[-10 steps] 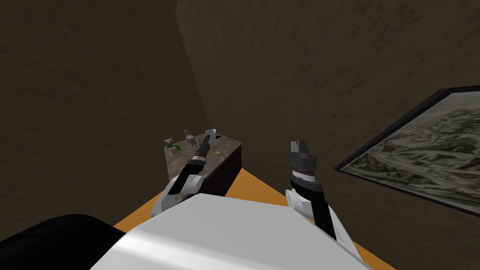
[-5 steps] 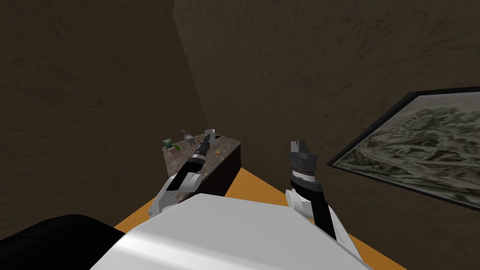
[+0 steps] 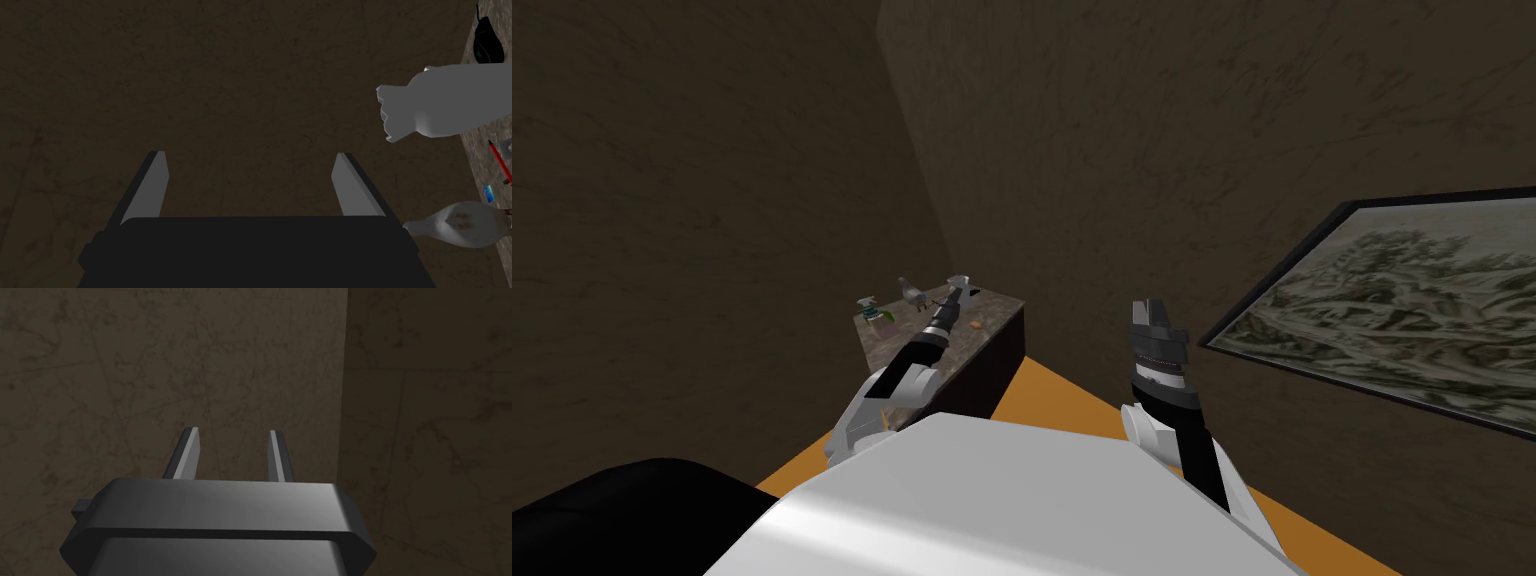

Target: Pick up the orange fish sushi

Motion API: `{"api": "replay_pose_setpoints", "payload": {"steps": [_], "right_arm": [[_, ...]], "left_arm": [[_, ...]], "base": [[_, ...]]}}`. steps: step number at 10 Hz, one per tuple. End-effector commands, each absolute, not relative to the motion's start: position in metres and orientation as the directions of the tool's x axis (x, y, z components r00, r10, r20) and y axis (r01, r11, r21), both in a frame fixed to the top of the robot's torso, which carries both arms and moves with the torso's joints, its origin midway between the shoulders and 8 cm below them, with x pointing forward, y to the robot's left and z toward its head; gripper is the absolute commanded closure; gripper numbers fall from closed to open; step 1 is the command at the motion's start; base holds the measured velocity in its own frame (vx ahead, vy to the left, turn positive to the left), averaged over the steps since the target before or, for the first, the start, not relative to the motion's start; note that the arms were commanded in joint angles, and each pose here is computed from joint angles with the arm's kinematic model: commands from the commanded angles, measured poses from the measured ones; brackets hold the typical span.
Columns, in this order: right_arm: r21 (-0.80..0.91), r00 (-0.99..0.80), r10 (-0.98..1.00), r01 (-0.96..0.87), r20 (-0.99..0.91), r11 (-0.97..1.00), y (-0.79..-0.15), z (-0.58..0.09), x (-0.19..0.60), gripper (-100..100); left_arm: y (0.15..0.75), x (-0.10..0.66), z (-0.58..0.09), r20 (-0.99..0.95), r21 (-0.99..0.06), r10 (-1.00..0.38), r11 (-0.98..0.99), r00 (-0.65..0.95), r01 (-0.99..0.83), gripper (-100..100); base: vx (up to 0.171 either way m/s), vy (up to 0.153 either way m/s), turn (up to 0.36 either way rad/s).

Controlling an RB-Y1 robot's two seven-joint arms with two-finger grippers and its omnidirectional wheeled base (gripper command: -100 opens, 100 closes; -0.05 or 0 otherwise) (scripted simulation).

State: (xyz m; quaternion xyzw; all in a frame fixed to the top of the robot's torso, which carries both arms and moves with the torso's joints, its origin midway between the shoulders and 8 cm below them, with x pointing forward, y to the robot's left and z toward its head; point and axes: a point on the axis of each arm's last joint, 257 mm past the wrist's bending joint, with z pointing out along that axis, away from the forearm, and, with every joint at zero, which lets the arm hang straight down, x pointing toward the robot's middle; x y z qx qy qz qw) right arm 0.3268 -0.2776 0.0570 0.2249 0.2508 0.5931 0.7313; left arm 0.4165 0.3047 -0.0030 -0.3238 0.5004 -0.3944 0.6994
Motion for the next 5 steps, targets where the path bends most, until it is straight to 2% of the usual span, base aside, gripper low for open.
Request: {"api": "replay_pose_setpoints", "payload": {"steps": [1, 5], "right_arm": [[0.626, 0.171, 0.980, -0.755, -0.100, 0.195, -0.278, 0.057, 0.327, 0], [0.626, 0.171, 0.980, -0.755, -0.100, 0.195, -0.278, 0.057, 0.327, 0]], "left_arm": [[0.306, 0.419, -0.008, -0.447, -0.855, -0.876, 0.478, 0.181, 0.203, -100], [0.314, 0.424, -0.022, -0.459, -0.870, -0.875, 0.478, 0.155, 0.118, -100]], "base": [[-0.012, 0.005, 0.010], [-0.017, 0.013, -0.057]]}}
